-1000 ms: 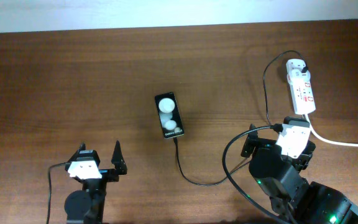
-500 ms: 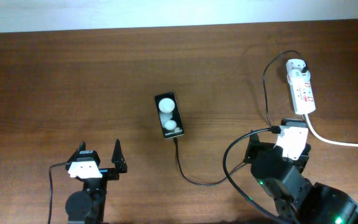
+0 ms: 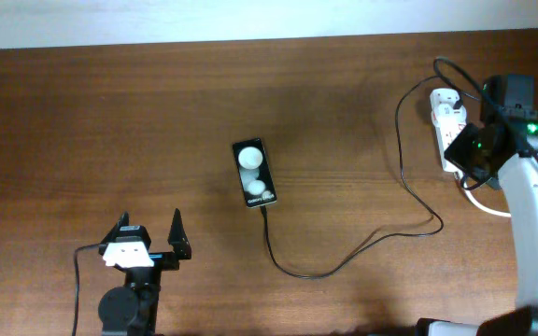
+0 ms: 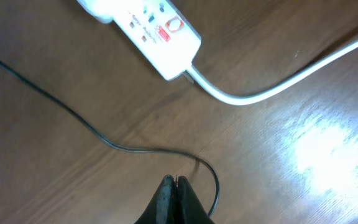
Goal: Plug charger to phone and switch on socket
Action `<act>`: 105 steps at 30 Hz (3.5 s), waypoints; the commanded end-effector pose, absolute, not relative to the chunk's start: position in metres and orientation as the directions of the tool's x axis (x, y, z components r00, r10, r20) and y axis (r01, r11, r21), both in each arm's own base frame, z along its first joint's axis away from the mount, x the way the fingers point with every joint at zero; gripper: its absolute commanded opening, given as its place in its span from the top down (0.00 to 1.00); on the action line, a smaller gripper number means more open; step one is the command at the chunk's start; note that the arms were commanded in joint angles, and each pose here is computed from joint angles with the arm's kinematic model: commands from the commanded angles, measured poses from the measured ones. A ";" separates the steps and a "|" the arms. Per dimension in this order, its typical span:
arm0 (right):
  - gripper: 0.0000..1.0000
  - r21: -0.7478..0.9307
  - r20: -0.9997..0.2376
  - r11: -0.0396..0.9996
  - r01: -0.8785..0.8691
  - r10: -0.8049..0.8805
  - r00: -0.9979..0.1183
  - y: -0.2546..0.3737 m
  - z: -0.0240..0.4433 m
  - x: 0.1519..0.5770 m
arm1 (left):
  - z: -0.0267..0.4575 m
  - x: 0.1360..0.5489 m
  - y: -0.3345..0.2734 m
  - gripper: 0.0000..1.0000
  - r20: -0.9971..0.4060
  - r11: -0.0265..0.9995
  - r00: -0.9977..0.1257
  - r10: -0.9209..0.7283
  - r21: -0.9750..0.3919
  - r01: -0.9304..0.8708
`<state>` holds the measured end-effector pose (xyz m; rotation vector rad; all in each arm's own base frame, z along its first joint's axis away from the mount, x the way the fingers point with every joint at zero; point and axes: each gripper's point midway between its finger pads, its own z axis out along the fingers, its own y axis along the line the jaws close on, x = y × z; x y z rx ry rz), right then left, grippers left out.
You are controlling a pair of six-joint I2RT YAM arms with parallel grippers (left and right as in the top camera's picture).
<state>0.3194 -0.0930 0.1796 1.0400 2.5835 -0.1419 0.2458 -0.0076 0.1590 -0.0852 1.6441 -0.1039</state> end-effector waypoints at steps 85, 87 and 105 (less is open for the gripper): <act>0.96 0.302 -0.630 0.812 0.500 0.563 -0.535 -0.054 0.411 0.267 | 0.157 0.246 -0.008 0.01 -0.991 0.994 -0.079 -0.106 -0.107 0.011; 0.96 0.311 -0.647 0.814 0.491 0.560 -0.517 -0.051 0.418 0.252 | 0.157 0.246 -0.008 0.01 -0.991 0.994 -0.079 -0.106 -0.107 0.011; 0.01 0.111 -0.707 0.983 0.148 0.183 -0.683 -0.019 0.418 0.198 | 0.157 0.246 -0.008 0.01 -0.991 0.994 -0.079 -0.106 -0.107 0.011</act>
